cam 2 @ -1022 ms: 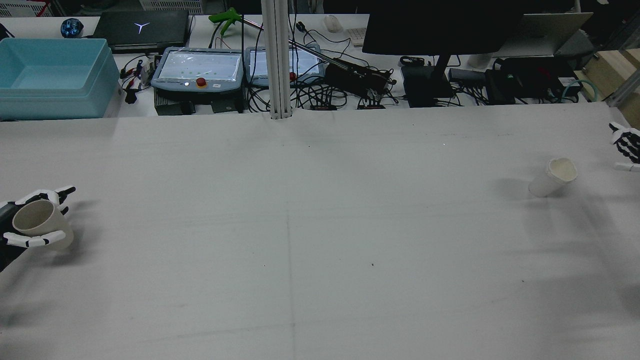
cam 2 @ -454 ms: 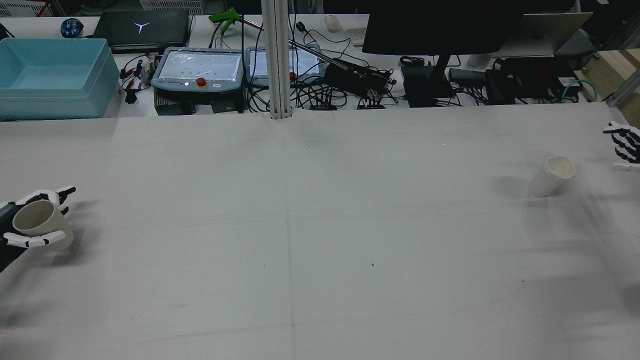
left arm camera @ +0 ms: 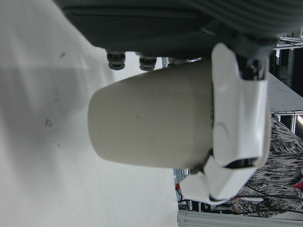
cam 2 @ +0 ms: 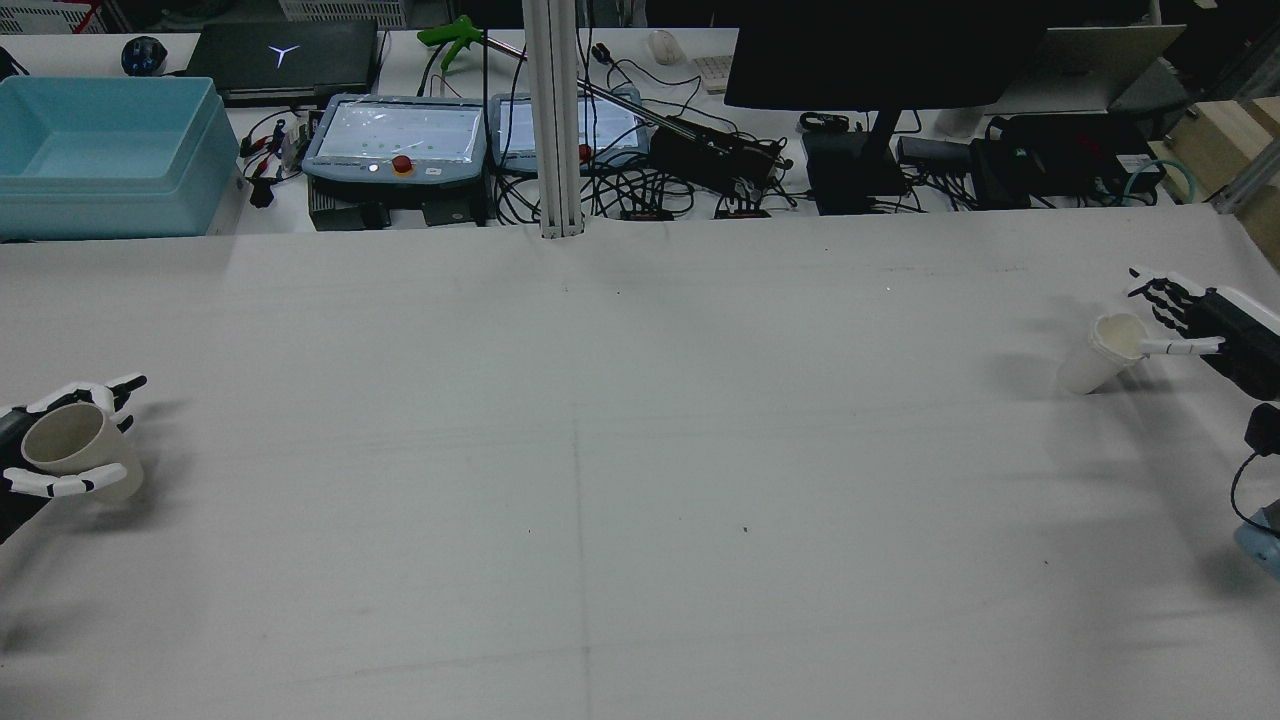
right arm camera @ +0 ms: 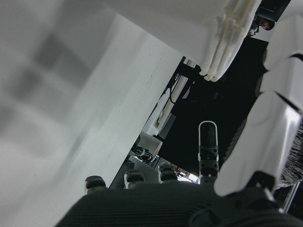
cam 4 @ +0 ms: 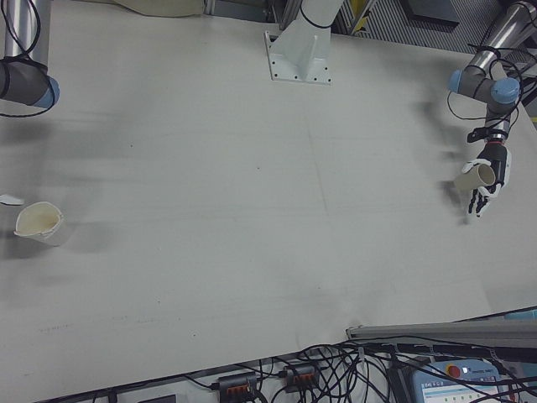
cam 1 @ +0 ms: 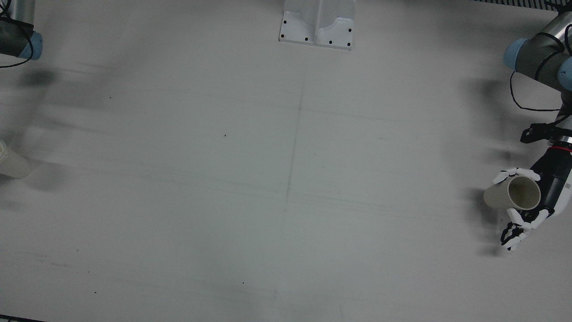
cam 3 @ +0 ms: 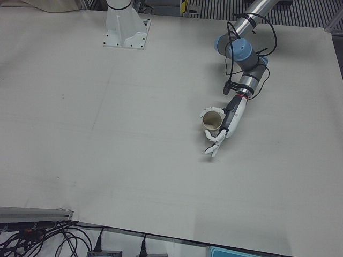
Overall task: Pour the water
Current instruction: 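Wrap the right hand fingers around the white cup, then adjust the right hand grip on the white cup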
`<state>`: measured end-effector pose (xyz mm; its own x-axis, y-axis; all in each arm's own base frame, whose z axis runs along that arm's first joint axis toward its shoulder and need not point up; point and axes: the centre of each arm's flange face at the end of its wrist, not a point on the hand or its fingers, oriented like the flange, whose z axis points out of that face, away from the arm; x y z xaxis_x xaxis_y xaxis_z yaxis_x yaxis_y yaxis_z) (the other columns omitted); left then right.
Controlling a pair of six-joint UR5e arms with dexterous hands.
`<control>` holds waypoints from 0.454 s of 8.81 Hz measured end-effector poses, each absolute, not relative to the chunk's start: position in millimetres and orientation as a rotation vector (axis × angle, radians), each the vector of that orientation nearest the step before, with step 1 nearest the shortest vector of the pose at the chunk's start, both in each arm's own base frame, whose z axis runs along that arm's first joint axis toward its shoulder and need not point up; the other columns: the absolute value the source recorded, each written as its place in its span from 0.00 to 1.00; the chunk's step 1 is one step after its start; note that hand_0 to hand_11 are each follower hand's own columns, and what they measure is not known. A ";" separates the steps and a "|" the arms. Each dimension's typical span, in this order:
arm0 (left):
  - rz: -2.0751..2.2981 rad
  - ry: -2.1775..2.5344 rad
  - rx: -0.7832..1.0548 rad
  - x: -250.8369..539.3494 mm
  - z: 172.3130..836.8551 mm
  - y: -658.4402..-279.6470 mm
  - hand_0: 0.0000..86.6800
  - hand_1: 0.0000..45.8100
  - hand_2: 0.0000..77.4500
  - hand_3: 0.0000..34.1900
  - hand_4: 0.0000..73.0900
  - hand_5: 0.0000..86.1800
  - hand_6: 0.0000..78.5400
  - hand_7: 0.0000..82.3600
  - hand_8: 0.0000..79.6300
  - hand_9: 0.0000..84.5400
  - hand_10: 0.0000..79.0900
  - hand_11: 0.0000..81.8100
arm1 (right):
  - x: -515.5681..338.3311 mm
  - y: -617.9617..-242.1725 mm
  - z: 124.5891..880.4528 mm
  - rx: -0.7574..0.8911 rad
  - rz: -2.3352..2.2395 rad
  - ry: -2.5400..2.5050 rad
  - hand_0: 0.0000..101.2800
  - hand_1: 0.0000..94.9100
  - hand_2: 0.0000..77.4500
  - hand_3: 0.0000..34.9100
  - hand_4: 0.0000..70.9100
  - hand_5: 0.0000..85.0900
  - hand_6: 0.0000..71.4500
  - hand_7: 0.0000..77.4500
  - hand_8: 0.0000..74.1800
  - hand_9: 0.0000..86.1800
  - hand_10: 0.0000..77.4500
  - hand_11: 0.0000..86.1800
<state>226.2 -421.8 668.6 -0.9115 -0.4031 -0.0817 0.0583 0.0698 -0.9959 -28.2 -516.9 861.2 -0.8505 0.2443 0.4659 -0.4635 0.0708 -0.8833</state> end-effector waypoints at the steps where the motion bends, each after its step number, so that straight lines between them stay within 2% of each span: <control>1: -1.908 2.021 -0.340 225.9 668.8 -422.0 0.71 0.46 0.46 0.25 0.30 0.72 0.11 0.21 0.05 0.05 0.03 0.07 | -35.1 -515.3 862.2 0.205 1.822 -1.843 0.47 0.14 0.14 0.46 0.00 0.54 0.02 0.14 0.04 0.04 0.01 0.01; 2: -1.910 2.023 -0.337 225.6 668.9 -422.2 0.71 0.46 0.46 0.25 0.30 0.72 0.11 0.21 0.05 0.05 0.03 0.07 | -40.4 -513.5 863.1 0.195 1.814 -1.838 0.47 0.14 0.12 0.55 0.00 0.51 0.02 0.11 0.04 0.02 0.01 0.01; 4: -1.913 2.025 -0.335 225.3 669.1 -422.5 0.71 0.46 0.46 0.25 0.30 0.72 0.11 0.21 0.05 0.05 0.03 0.07 | -44.2 -513.1 862.2 0.182 1.810 -1.842 0.47 0.15 0.12 0.58 0.00 0.53 0.02 0.13 0.05 0.03 0.01 0.01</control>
<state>225.3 -422.5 669.1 -0.9163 -0.3925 -0.0797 0.0573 0.0685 -0.9960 -44.2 -513.1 862.2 -0.8417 0.2746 0.4650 -0.4601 0.0862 -0.8837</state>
